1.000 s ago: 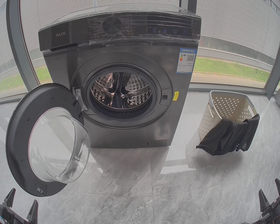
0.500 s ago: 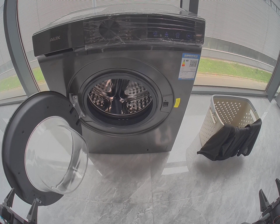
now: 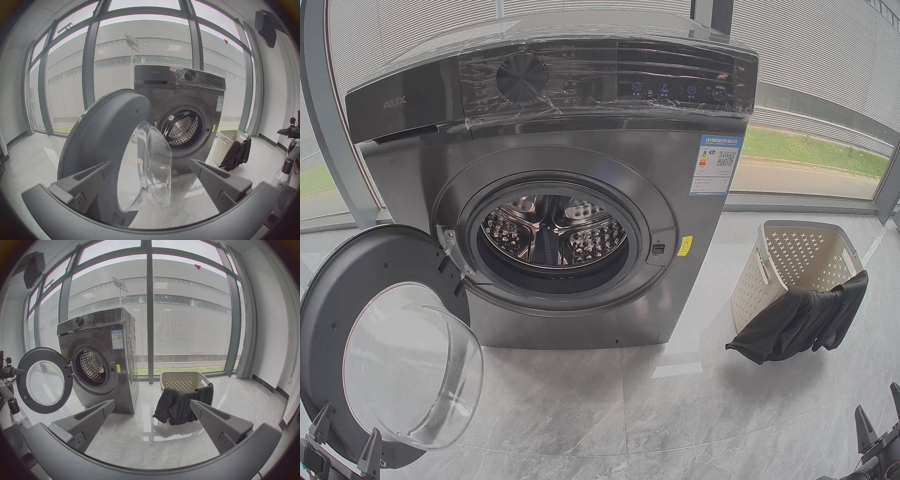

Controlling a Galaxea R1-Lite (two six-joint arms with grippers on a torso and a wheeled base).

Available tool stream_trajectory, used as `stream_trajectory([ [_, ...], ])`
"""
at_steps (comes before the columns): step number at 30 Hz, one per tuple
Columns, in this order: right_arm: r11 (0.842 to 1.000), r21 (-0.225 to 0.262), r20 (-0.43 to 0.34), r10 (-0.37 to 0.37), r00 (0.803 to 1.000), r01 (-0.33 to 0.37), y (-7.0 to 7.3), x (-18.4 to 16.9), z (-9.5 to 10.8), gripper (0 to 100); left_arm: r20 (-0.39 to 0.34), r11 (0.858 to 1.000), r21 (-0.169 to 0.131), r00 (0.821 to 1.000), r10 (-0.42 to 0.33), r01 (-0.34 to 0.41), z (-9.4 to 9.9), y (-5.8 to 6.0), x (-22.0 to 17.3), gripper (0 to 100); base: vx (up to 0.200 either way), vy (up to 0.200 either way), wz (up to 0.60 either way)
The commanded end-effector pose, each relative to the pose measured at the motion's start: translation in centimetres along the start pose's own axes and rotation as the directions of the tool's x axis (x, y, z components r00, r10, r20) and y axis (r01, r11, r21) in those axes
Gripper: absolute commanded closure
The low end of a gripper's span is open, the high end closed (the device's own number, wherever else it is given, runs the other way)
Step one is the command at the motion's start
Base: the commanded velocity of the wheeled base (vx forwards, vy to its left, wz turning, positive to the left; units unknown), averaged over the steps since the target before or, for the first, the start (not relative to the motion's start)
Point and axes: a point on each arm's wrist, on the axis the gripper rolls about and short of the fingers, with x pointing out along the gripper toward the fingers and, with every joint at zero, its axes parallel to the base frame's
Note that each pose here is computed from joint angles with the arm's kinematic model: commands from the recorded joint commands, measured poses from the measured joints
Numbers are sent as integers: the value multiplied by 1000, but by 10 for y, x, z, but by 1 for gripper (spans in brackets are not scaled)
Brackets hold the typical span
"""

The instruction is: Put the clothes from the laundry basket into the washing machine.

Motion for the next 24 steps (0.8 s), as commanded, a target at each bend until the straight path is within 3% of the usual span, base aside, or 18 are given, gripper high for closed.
stream_trajectory([
  [1,1000,0,-19,0,1000,0,0,1,-5,0,-1,1000,-1,1000,0,0,-5,0,0,0,200,0,0],
  [9,1000,0,-17,0,1000,0,0,1,-4,0,-1,1000,-4,1000,0,0,-5,0,0,0,200,0,0],
  [18,1000,0,-19,0,1000,0,0,1,-5,0,-1,1000,-2,1000,2,-2,-5,0,0,0,0,0,0],
  [24,1000,0,-19,0,1000,0,0,1,-5,0,-1,1000,-2,1000,2,-2,-5,0,0,0,0,-200,0],
])
